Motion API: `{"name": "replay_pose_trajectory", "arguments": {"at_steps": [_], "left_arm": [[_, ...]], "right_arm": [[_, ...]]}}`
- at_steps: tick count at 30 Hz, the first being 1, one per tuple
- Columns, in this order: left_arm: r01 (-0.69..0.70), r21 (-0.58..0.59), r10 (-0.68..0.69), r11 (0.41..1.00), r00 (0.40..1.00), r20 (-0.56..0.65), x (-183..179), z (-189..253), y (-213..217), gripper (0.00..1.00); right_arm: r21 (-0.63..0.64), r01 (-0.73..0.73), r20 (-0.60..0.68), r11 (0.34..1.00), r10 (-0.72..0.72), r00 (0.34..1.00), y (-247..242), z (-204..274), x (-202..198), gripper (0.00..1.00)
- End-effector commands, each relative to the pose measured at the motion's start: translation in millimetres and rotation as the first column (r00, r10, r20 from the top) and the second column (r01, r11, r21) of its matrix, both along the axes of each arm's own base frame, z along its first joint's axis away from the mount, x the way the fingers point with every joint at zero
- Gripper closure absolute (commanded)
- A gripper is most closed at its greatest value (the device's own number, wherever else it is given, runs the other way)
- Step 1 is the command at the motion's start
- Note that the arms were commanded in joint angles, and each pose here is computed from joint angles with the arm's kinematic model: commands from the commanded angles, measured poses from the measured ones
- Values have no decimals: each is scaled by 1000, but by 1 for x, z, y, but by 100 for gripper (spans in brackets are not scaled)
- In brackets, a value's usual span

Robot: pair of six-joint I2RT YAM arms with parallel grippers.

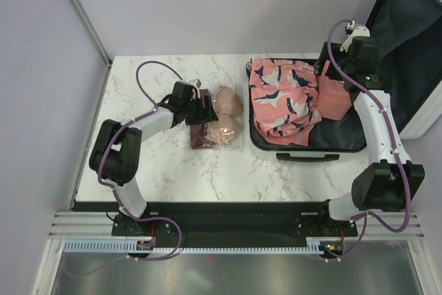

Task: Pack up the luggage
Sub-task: Pick up the clothes at the center of the board.

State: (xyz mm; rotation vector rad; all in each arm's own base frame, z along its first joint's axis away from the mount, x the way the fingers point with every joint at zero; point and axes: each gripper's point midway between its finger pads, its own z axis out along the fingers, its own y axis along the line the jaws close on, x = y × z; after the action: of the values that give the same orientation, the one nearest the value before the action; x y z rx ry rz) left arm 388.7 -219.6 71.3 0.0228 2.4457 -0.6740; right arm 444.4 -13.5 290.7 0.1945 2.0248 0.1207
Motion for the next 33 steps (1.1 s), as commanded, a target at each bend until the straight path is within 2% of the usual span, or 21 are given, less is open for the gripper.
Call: {"name": "replay_pose_trajectory", "arguments": {"at_steps": [1,3,5,7,8,13,16,19,22,24,26,29,33], "left_arm": [[-4,-36,3,999,1000,-9,6,2,-9,22],[-10,-44,9,999,1000,-24,8,-1,-11,31],[-13,-66,10,998,999,-32,9,1,-15,48],[-14,-84,11,996,999,-39,10,4,-18,57],[-9,-92,6,996,999,-32,11,9,-20,65],[10,-140,-6,990,1000,24,14,40,-26,74],[26,-159,-19,987,999,44,13,53,-28,88],[21,-157,-11,987,998,68,9,67,-23,95],[28,-132,-17,991,996,83,4,71,-18,94],[25,-118,-14,993,996,89,1,71,-14,90],[29,-108,-21,994,997,73,-2,67,-14,78],[30,-121,-27,992,999,25,-7,54,-16,71],[-4,-107,0,994,999,-32,-10,34,-13,69]], "right_arm": [[-11,7,38,1000,-7,999,-1,17,-5,14],[-11,7,37,1000,-7,999,-1,16,-5,14],[-9,8,38,1000,-8,999,-2,17,-5,13],[-9,4,40,1000,-4,999,-1,18,-4,13],[-8,5,42,1000,-5,999,-1,19,-4,13],[-2,-1,31,1000,1,1000,1,15,-3,13],[4,-5,24,1000,5,1000,2,11,-1,13],[9,-15,19,1000,15,1000,4,9,0,13],[15,-20,12,1000,20,1000,5,6,3,13],[20,-32,9,999,31,999,8,3,5,13],[28,-41,4,999,41,999,11,0,7,14],[38,-58,3,998,58,998,16,-1,9,13],[44,-66,-3,997,66,998,19,-3,11,14]]}}
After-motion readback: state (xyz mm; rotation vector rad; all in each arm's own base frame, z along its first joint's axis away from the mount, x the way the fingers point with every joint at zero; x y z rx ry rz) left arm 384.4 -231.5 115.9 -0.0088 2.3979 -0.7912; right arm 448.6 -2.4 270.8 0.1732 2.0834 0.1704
